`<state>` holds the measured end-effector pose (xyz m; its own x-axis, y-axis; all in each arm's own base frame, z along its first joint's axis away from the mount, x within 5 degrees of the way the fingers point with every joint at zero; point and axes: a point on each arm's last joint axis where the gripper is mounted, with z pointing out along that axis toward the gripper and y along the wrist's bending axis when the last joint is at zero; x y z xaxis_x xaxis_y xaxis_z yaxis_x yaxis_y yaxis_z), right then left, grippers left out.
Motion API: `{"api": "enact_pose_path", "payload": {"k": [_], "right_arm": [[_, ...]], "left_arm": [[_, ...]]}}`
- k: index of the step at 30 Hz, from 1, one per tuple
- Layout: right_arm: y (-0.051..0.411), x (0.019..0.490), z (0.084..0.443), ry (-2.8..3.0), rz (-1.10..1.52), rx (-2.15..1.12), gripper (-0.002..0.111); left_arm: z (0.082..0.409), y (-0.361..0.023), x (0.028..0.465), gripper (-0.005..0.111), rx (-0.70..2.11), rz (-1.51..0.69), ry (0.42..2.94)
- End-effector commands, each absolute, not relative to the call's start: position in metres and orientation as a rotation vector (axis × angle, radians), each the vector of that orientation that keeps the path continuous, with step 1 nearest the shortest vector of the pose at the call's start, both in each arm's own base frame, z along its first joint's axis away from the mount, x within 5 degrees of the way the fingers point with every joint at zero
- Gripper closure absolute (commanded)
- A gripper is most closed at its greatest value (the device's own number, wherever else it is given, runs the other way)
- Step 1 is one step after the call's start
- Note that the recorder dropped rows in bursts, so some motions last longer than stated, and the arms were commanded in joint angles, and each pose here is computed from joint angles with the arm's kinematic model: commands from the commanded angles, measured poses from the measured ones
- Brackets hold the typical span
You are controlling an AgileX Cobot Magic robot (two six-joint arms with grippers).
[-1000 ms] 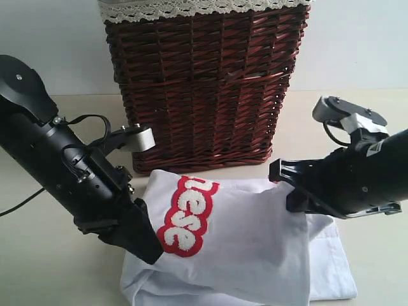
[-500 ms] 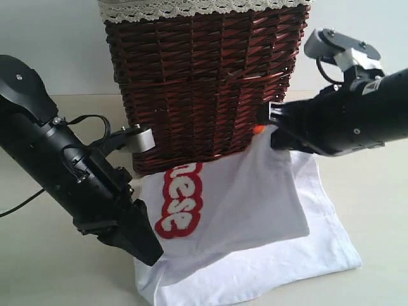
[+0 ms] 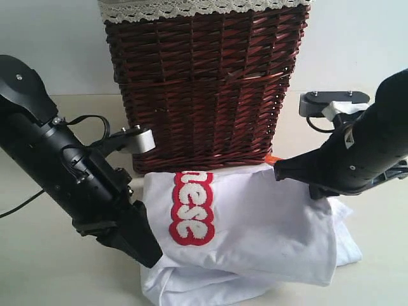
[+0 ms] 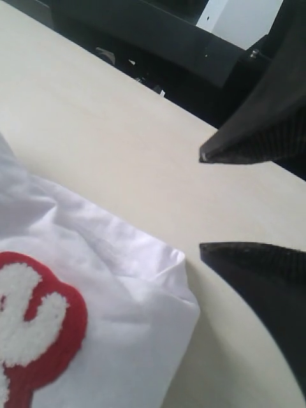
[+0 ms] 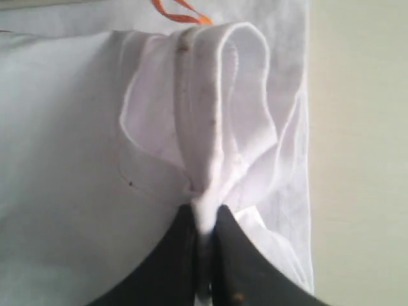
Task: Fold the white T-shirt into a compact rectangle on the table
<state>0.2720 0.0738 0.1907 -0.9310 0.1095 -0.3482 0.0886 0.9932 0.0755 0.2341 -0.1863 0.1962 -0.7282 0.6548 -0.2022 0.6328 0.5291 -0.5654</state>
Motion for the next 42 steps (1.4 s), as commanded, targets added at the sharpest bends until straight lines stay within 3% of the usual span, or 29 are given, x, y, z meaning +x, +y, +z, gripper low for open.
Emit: {"api": "enact_pose_path", "payload": {"k": [1, 4, 6, 12, 20, 27, 29, 30, 32, 35, 40, 42], "right_arm": [[0.072, 0.274, 0.178, 2.834, 0.009, 0.16, 0.083], [0.068, 0.277, 0.178, 2.814, -0.048, 0.129, 0.057], [0.065, 0.279, 0.181, 2.774, -0.097, 0.125, 0.05], [0.067, 0.285, 0.178, 2.735, -0.099, 0.015, 0.052], [0.076, 0.301, 0.135, 2.755, -0.059, -0.085, 0.056], [0.071, 0.312, 0.106, 2.752, 0.002, 0.022, 0.056], [0.068, 0.313, 0.101, 2.765, -0.005, 0.031, 0.062], [0.068, 0.312, 0.099, 2.772, -0.011, 0.019, 0.071], [0.072, 0.313, 0.108, 2.737, 0.015, 0.013, 0.108], [0.075, 0.314, 0.132, 2.658, 0.057, 0.0, 0.108], [0.074, 0.304, 0.201, 2.446, 0.148, 0.028, 0.108], [0.075, 0.301, 0.209, 2.432, 0.166, -0.012, 0.108]], "left_arm": [[0.198, -0.186, 0.233, 0.066, -1.123, 1.001, -2.714], [0.198, -0.186, 0.233, 0.066, -1.123, 1.001, -2.714], [0.198, -0.186, 0.233, 0.066, -1.123, 1.001, -2.714], [0.198, -0.186, 0.233, 0.066, -1.121, 1.003, -2.718], [0.198, -0.186, 0.233, 0.066, -1.121, 1.003, -2.718], [0.198, -0.186, 0.233, 0.066, -1.121, 1.003, -2.716], [0.198, -0.186, 0.233, 0.066, -1.121, 1.003, -2.716], [0.198, -0.186, 0.233, 0.066, -1.121, 1.003, -2.716], [0.198, -0.186, 0.233, 0.066, -1.121, 1.003, -2.716], [0.198, -0.186, 0.234, 0.066, -1.12, 1.003, -2.721], [0.198, -0.186, 0.234, 0.066, -1.12, 1.003, -2.721], [0.198, -0.186, 0.234, 0.066, -1.12, 1.003, -2.721]]}}
